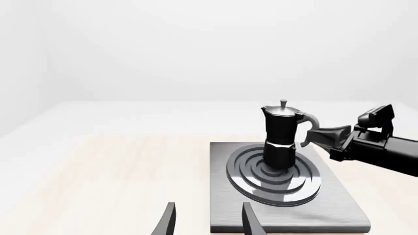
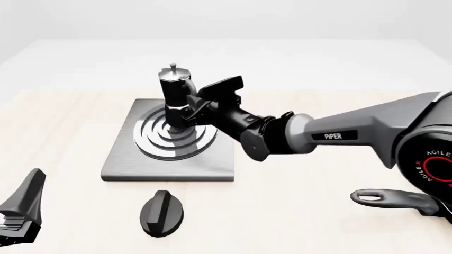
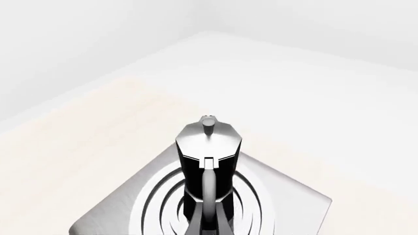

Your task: Put the moka pot on the stove.

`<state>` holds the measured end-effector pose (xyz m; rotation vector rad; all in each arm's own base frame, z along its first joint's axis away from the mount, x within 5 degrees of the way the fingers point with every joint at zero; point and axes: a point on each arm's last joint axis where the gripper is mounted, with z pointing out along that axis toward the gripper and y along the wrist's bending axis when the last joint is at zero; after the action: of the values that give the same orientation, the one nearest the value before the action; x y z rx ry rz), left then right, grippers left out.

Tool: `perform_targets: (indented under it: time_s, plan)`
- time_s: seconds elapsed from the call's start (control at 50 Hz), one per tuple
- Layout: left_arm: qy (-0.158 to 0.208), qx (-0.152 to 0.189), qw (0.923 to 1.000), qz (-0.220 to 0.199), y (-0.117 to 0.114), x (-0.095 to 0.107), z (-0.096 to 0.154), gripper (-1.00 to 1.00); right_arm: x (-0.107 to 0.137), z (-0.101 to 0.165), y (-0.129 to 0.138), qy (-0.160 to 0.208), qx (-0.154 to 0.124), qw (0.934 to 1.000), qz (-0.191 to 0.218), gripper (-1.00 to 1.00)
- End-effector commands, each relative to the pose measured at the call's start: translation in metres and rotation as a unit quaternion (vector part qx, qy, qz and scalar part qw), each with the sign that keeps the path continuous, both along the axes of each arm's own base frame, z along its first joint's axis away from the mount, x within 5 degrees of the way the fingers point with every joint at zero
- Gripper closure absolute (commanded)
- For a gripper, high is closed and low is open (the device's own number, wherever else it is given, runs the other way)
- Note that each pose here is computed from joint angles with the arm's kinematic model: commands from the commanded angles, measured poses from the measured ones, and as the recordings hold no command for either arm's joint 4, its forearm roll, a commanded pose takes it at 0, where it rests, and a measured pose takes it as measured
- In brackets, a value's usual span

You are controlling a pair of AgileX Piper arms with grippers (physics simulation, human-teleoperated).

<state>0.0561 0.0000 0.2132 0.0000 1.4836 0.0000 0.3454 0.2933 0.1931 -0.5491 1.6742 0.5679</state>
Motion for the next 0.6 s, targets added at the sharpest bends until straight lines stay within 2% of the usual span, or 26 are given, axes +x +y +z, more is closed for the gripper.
perform_targets:
  time_s: [0.02, 0.6]
  plan:
    - [0.0, 0.0, 1.0, 0.0, 0.0, 0.0, 0.0, -1.0, 0.001, 0.004, 0.002, -0.004, 0.011, 0.9999, 0.0, 1.0]
    - [0.0, 0.0, 1.0, 0.0, 0.0, 0.0, 0.0, -1.0, 0.002, -0.008, 0.007, 0.004, 0.005, 1.0, 0.004, 1.0]
